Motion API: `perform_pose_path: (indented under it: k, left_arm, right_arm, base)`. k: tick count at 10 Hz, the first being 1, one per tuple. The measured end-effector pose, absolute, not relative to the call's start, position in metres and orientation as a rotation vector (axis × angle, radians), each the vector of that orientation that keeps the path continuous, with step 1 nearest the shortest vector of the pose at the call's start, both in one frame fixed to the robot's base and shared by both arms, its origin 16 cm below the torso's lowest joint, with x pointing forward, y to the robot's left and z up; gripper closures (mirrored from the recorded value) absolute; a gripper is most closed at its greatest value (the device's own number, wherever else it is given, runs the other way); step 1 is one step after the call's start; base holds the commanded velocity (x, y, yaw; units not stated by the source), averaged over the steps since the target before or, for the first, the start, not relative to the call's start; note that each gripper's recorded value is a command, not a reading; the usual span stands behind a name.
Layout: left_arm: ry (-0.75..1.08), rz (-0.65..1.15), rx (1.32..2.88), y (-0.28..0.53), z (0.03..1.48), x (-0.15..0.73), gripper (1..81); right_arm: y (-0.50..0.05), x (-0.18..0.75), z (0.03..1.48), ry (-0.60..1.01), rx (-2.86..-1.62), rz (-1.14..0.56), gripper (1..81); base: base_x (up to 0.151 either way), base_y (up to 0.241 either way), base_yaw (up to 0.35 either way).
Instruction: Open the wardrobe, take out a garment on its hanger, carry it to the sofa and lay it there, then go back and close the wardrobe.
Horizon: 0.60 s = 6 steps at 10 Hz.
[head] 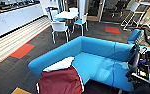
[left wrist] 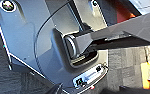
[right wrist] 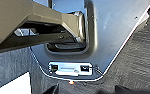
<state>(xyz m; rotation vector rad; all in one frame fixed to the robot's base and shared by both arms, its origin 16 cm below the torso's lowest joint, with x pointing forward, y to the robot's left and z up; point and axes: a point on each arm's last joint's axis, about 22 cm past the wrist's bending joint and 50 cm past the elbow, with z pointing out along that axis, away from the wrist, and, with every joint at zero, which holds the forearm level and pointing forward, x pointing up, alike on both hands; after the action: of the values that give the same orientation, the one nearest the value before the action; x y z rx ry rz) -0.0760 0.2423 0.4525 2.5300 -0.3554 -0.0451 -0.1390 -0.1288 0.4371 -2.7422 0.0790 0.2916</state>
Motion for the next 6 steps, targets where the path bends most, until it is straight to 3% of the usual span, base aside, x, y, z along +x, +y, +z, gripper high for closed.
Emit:
perform_pose_path:
  k: [6]
  left_arm:
    - [-0.359, -0.004, 2.779, 0.228, 0.421, -0.035, 1.0]
  right_arm:
    - [-0.129, -0.084, 0.428, 0.022, -2.755, 0.087, 1.0]
  base:
    - [0.0, 0.0, 0.0]
